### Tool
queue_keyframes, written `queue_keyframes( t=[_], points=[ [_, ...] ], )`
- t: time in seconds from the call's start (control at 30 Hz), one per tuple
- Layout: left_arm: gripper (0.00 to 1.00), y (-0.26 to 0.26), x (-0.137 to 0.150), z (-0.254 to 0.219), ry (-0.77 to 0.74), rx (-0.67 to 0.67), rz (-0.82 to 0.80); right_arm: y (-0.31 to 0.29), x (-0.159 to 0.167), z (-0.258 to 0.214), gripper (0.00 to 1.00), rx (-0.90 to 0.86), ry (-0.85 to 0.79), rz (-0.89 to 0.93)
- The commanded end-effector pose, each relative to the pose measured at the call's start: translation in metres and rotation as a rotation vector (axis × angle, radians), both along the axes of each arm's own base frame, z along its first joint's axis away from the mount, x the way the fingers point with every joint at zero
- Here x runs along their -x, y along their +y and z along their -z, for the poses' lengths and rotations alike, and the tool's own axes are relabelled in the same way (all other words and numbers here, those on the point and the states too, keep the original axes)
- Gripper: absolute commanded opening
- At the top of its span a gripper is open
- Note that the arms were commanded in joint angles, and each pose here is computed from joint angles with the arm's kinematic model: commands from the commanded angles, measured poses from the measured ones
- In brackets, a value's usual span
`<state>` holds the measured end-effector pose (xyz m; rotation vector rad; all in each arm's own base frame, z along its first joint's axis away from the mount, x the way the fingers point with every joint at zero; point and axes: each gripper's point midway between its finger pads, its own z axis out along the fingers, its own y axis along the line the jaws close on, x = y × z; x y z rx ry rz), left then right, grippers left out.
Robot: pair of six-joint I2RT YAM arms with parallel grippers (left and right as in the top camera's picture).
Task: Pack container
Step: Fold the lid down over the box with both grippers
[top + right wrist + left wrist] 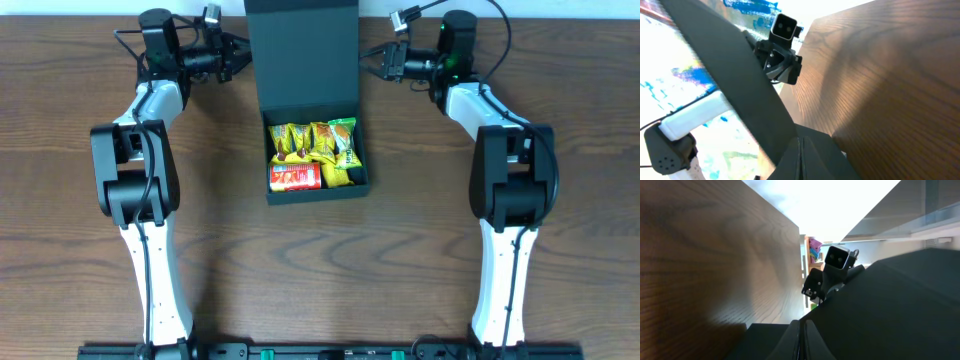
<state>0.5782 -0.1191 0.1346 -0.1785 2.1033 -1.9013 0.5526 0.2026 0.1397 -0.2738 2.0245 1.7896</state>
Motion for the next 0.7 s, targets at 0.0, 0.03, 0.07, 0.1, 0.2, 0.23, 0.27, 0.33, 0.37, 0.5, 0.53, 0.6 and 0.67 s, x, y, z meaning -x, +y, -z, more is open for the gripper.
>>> queue_keyframes(
  t=[0.0,0.03,0.07,0.1,0.2,0.23,0.27,0.33,0.37,0.5,0.53,0.6,0.67],
  points=[
    [0.06,-0.001,0.003,-0.01,-0.017,0.009,0.025,-0.006,0.006,-0.003,0.02,-0.024,0.028,-0.037],
    [0.06,-0.001,0.004,-0.01,-0.013,0.011,0.028,-0.006,0.007,-0.003,0.02,-0.026,0.028,-0.045],
    [0.06,-0.002,0.005,-0.011,-0.005,0.017,0.034,-0.005,0.008,-0.004,0.02,-0.029,0.028,-0.053],
    [0.06,-0.002,0.006,-0.013,-0.011,0.021,0.044,-0.005,0.01,-0.005,0.02,-0.032,0.022,-0.063],
    [0.06,-0.004,0.011,-0.023,-0.036,0.041,0.088,-0.004,0.015,-0.01,0.02,-0.043,-0.005,-0.098],
    [0.06,-0.005,0.013,-0.028,-0.047,0.048,0.101,-0.004,0.016,-0.012,0.02,-0.048,-0.01,-0.11],
    [0.06,-0.006,0.014,-0.033,-0.057,0.053,0.113,-0.004,0.018,-0.015,0.02,-0.053,-0.014,-0.122],
    [0.06,-0.009,0.016,-0.044,-0.083,0.061,0.13,-0.003,0.021,-0.019,0.02,-0.061,-0.024,-0.142],
    [0.06,-0.011,0.018,-0.052,-0.099,0.066,0.138,-0.003,0.023,-0.021,0.02,-0.064,-0.029,-0.154],
    [0.06,-0.015,0.028,-0.081,-0.188,0.075,0.165,-0.003,0.028,-0.03,0.02,-0.074,-0.051,-0.194],
    [0.06,-0.016,0.031,-0.087,-0.199,0.078,0.168,-0.003,0.03,-0.032,0.02,-0.075,-0.053,-0.202],
    [0.06,-0.016,0.037,-0.096,-0.218,0.082,0.175,-0.003,0.033,-0.036,0.02,-0.077,-0.059,-0.221],
    [0.06,-0.017,0.045,-0.101,-0.224,0.077,0.194,-0.003,0.034,-0.043,0.02,-0.079,-0.053,-0.227]
  ],
)
